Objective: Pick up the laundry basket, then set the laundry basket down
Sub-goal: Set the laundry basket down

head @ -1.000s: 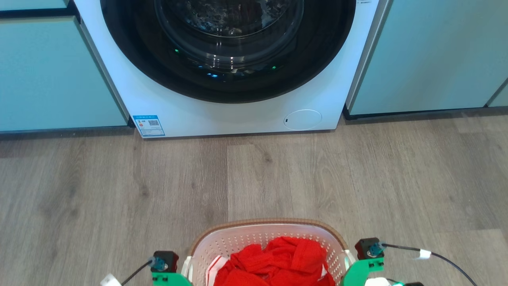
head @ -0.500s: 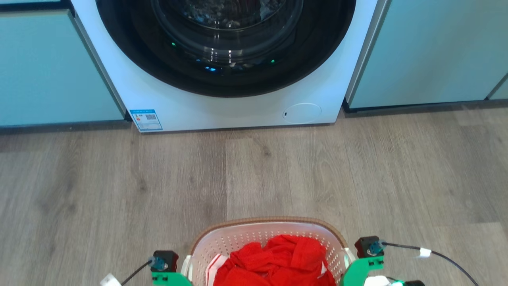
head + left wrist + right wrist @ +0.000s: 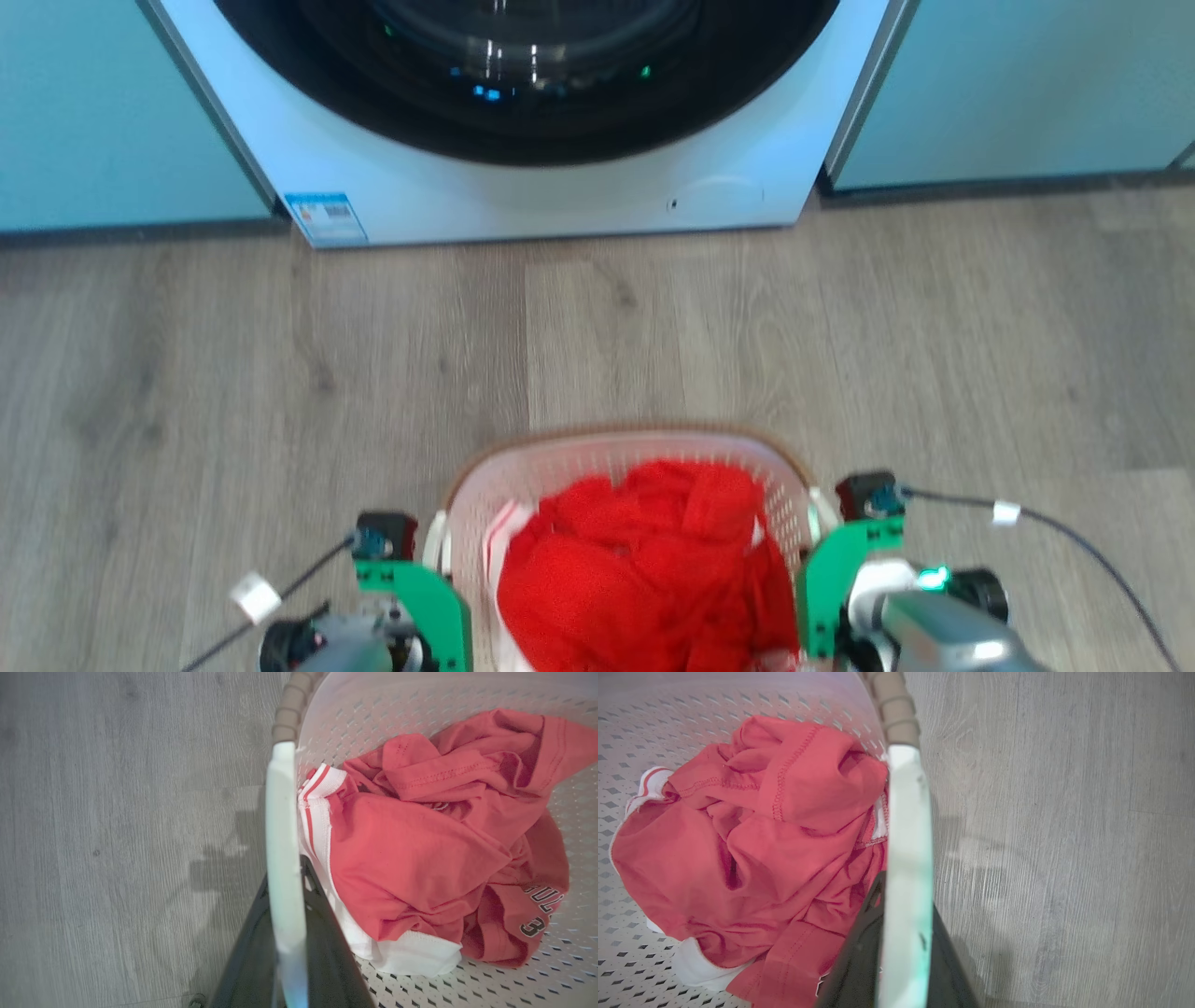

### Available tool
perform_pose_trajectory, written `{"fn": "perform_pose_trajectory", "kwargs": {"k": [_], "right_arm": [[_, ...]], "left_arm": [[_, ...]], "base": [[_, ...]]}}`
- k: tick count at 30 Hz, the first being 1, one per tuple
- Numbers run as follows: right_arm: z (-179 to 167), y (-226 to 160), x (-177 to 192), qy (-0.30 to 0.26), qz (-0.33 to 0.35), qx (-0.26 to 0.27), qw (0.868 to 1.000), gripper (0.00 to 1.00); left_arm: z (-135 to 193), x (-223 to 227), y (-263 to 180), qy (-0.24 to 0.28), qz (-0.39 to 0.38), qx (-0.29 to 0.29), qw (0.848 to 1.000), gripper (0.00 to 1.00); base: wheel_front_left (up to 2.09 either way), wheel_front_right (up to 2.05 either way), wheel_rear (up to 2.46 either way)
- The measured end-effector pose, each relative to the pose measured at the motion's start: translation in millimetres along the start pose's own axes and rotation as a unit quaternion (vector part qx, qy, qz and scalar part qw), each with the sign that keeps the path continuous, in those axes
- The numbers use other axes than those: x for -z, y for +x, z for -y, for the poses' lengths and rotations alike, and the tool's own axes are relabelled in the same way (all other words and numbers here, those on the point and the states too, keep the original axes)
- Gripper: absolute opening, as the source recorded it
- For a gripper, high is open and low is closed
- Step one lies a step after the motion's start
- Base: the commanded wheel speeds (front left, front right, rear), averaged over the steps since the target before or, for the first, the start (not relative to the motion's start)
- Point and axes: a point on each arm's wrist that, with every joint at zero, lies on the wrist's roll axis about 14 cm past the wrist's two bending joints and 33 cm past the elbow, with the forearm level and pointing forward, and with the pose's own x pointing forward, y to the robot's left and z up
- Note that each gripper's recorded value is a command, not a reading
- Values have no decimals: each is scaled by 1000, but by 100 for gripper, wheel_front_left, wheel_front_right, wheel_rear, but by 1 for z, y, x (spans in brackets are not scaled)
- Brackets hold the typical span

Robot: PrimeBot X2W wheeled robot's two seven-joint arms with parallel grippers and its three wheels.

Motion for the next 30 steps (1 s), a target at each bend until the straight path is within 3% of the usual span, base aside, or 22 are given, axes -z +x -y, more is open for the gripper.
{"fn": "perform_pose_trajectory", "kwargs": {"k": [17,30], "right_arm": [[34,81,-72,-11,30,7,999,0],[65,162,-65,0,7,7,1000,0]], "left_arm": [[-18,-72,75,2,36,1,999,0],[-43,-79,149,-6,16,-7,1000,0]], "base": [[0,0,0],[0,0,0]]}}
